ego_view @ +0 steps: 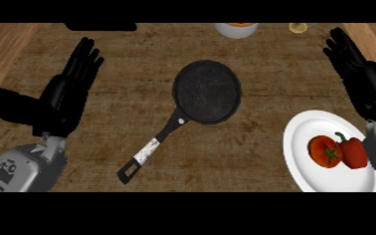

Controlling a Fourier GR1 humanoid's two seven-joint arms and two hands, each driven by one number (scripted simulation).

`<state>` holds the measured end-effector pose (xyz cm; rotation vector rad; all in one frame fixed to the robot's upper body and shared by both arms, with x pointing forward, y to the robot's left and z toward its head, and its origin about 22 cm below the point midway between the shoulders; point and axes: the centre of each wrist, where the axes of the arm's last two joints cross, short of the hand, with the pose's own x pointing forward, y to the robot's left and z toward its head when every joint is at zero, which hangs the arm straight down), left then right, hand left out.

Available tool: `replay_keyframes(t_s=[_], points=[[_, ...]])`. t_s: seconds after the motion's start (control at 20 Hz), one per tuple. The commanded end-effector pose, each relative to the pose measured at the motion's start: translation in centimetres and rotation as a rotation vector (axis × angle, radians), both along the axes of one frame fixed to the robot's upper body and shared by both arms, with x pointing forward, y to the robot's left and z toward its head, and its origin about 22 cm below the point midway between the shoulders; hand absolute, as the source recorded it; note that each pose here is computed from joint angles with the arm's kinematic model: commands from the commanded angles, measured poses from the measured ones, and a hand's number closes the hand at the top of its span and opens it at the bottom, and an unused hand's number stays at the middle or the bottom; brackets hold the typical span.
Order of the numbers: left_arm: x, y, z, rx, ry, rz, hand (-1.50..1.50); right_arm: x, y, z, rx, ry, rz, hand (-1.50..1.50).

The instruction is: Pick the tomato from the plate and place it in the pan

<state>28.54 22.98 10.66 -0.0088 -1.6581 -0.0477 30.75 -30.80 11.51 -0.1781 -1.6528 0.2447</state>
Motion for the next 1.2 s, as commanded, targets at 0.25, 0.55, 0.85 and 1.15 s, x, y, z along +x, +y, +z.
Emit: replay_keyframes(t_s=[0.25,0.55,0.85,1.15], points=[[-4.3,6.7,-7.2,0.397,0.204,0.145,0.00,-3.1,-4.6,-0.7,0.338,-0.352,-0.217,-1.50],[-7.2,5.9,-10.3,0.352,0.290,0.159,0.00,-13.1,-11.3,-8.6,0.191,-0.009,-0.697,-1.50],[-6.3,5.6,-8.7,0.358,0.241,0.138,0.00,-19.0,-14.0,-7.8,-0.226,0.109,-0.558,-1.50],[-5.6,6.0,-9.7,0.368,0.250,0.126,0.00,-17.3,-13.4,-3.0,-0.360,0.194,-0.365,-1.50]])
